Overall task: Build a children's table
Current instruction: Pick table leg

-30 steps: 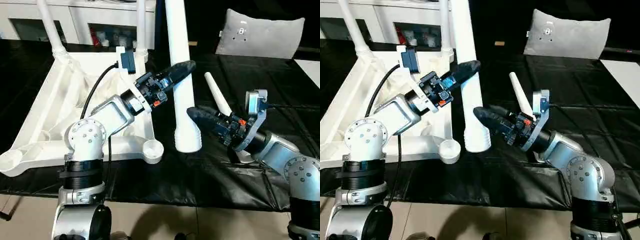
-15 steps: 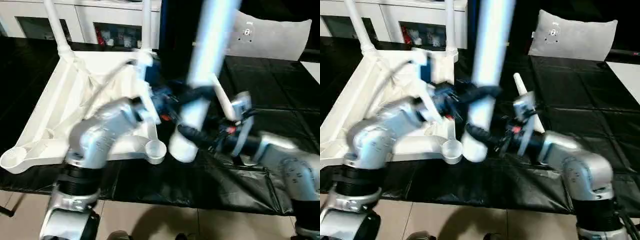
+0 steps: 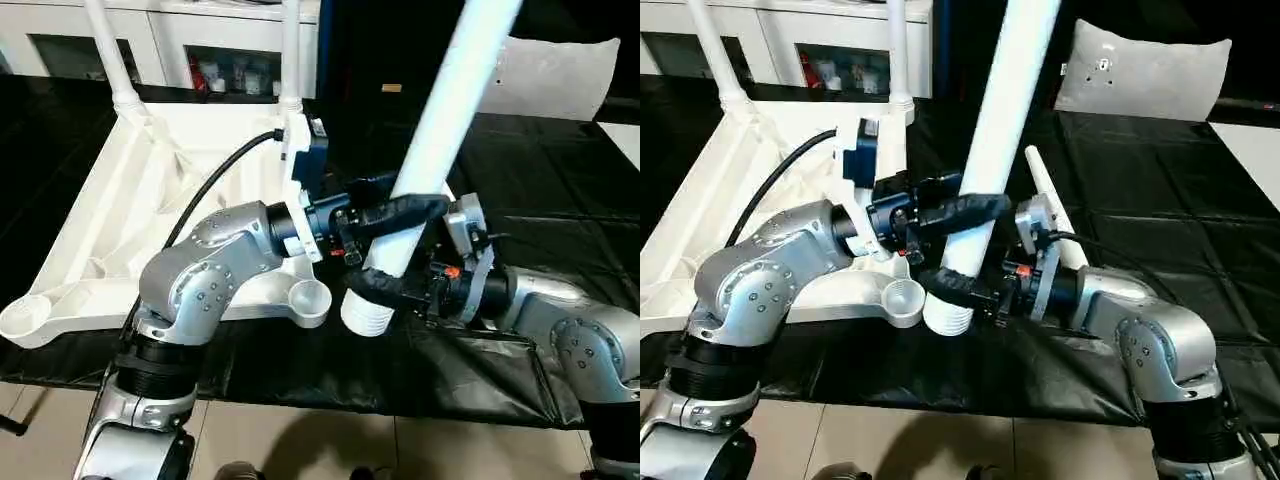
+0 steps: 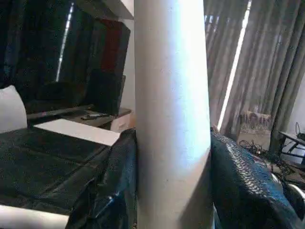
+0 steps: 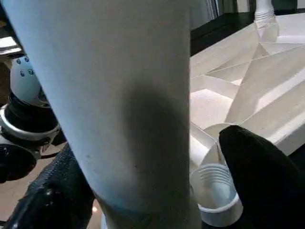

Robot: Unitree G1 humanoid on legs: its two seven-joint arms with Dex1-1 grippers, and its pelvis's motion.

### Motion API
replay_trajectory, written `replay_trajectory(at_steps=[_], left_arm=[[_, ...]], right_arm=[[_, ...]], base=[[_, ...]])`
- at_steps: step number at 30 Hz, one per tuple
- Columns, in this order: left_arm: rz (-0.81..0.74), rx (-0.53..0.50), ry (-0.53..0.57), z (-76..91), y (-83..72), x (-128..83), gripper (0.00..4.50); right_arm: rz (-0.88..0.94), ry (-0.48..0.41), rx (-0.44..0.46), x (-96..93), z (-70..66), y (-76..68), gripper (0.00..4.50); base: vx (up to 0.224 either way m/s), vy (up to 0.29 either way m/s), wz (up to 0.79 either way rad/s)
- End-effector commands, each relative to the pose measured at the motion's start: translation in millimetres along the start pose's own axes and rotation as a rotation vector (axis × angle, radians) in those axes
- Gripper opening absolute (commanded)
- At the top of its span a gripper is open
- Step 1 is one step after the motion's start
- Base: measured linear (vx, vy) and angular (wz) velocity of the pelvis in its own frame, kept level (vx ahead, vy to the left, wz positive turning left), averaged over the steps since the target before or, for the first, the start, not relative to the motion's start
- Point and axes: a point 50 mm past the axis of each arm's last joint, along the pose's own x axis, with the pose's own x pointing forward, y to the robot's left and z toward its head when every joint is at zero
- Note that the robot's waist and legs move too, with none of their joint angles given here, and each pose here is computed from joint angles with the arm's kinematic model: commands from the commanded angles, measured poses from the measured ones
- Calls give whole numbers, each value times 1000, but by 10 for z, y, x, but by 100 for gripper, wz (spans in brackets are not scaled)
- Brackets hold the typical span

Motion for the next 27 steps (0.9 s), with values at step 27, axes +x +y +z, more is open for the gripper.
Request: replay_trajectory(at_steps=[27], left_arm=[[-58,-5,11,-23,-87,86,240]], right_arm=[[-29,24,27,-5,-68,-48,205]], base=[[0,0,0]])
